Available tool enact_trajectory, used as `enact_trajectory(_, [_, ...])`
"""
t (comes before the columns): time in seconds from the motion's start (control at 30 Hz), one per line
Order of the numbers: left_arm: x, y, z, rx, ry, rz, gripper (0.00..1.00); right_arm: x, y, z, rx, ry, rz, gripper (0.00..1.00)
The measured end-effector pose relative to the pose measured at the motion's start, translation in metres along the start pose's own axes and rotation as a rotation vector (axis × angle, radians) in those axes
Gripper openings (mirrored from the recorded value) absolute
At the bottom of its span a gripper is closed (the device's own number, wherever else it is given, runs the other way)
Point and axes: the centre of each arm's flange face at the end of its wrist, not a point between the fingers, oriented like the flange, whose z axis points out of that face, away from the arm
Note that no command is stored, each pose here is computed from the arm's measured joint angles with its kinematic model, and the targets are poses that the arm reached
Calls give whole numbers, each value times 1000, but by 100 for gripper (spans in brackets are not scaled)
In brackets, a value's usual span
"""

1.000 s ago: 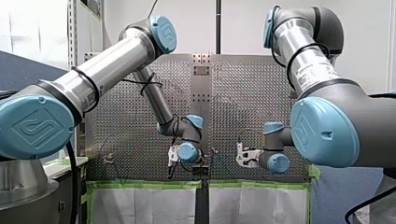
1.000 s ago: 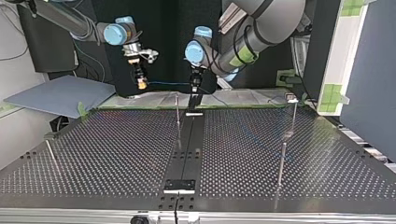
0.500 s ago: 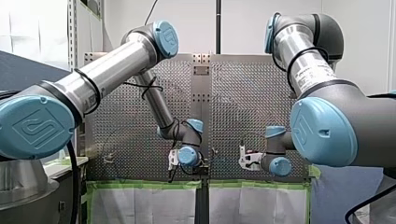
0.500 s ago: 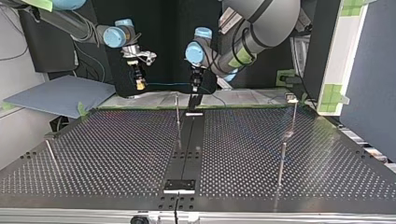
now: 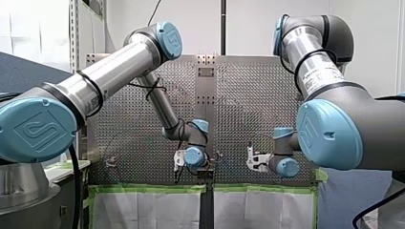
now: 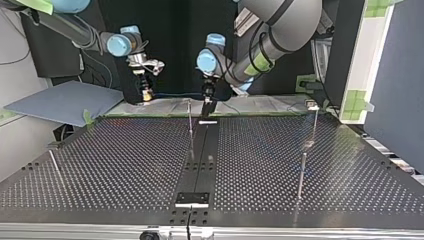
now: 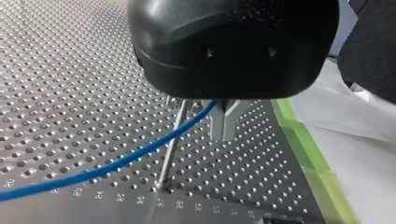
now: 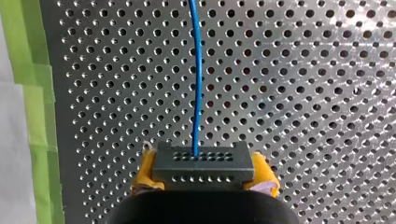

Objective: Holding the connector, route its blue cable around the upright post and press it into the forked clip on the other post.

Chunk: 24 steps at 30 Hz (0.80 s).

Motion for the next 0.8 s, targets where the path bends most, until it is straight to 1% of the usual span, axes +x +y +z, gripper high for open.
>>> enact_trajectory(0.27, [-11,-5,10,3,-8,-3,3,3,12,4,-12,10,8,0])
enact_trajectory(0.43, [-5,-8,16,7,10,4,3,4,17,6,-16,16,14,0])
enact_trajectory(0.53, [-3,-9,18,8,14,4,3,4,19,7,-16,17,14,0])
enact_trajectory(0.8, [-9,-8,26,4,10,-2,3,5,21,8,-16,18,15,0])
